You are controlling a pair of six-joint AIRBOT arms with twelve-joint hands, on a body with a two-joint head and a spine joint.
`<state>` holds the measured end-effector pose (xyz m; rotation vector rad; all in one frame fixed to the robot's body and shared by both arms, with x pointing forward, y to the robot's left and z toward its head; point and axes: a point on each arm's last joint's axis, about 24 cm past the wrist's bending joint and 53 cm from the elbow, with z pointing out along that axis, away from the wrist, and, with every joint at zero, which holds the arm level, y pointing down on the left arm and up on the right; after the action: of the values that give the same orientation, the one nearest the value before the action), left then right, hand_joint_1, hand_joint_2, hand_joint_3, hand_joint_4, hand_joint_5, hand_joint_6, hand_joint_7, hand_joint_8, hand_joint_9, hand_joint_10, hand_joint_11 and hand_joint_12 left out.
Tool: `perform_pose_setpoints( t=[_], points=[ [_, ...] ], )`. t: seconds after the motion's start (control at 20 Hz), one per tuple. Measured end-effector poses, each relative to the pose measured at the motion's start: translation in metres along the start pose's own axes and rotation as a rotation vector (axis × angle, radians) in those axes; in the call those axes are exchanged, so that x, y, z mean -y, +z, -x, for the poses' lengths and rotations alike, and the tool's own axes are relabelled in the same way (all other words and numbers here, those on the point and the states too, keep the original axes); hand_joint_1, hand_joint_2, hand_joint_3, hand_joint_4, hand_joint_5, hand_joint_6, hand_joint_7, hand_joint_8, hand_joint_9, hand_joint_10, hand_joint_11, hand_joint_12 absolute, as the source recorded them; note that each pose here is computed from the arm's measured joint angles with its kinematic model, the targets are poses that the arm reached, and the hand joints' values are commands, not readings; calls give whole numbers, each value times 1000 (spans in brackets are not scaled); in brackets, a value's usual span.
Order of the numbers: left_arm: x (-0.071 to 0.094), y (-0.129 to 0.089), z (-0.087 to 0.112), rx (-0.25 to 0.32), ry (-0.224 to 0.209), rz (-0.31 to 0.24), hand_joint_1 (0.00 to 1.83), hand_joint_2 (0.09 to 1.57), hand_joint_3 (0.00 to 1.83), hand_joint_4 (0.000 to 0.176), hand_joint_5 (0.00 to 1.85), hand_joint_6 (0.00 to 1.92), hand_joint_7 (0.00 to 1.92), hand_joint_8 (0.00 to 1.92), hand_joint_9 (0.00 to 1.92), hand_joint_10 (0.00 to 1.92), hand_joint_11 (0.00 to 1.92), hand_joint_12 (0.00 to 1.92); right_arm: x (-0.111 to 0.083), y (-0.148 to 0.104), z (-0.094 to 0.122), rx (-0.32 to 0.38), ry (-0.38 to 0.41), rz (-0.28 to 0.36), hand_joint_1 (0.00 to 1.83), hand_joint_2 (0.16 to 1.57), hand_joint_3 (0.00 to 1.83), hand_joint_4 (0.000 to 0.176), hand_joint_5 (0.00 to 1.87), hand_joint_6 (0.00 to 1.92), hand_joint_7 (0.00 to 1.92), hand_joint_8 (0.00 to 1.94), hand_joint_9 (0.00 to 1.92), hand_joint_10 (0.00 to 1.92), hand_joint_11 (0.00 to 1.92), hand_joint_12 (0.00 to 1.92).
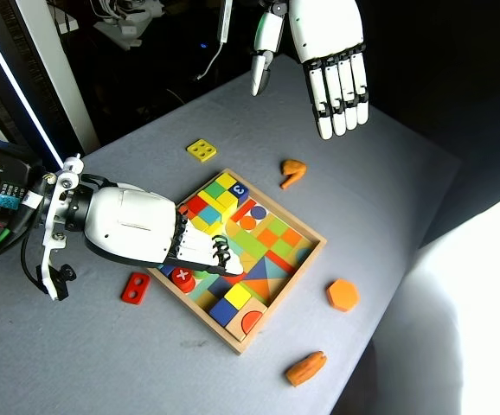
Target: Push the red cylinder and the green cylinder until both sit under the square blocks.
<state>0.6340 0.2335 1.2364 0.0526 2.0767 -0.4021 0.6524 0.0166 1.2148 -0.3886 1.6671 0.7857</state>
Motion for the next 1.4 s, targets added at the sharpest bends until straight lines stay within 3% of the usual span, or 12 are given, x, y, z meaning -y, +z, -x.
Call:
perform_pose_setpoints(
  t=[0.2,0.55,0.8,1.0,1.15,1.3,1.4],
  points=[
    [0,0,0,1,-1,-1,0,1111,0,0,19,4,69,5,69,5,0,235,0,-3,-2,-5,-11,0,50,1210,3,0,821,5,223,1,120,8,0,293],
    [0,0,0,1,-1,-1,0,1147,6,0,32,5,81,5,92,4,0,310,-2,-3,5,-3,-12,9,102,1190,0,0,840,8,330,6,195,21,0,468],
    [0,0,0,0,-1,-1,0,1178,11,0,51,8,96,6,102,5,0,331,-7,-2,11,-4,-2,26,46,1206,3,0,830,2,299,0,145,0,0,317],
    [0,0,0,1,-1,-1,0,1190,6,0,64,5,95,1,87,0,0,259,-9,-2,13,-4,1,34,52,1204,1,0,833,4,325,9,172,12,0,380],
    [0,0,0,1,-1,-1,0,1206,7,0,70,2,93,0,88,0,0,271,-12,-2,19,2,3,42,18,1218,4,0,812,3,314,3,158,4,0,315],
    [0,0,0,1,-1,-1,0,1209,2,0,42,4,67,2,60,2,0,171,-14,-2,30,23,10,47,61,1210,0,0,806,5,317,4,182,11,0,507],
    [0,0,0,1,-1,-1,0,1216,3,0,63,8,84,4,76,5,0,210,-13,-3,40,40,10,46,58,1206,0,0,820,8,325,3,193,14,0,618]
  ],
)
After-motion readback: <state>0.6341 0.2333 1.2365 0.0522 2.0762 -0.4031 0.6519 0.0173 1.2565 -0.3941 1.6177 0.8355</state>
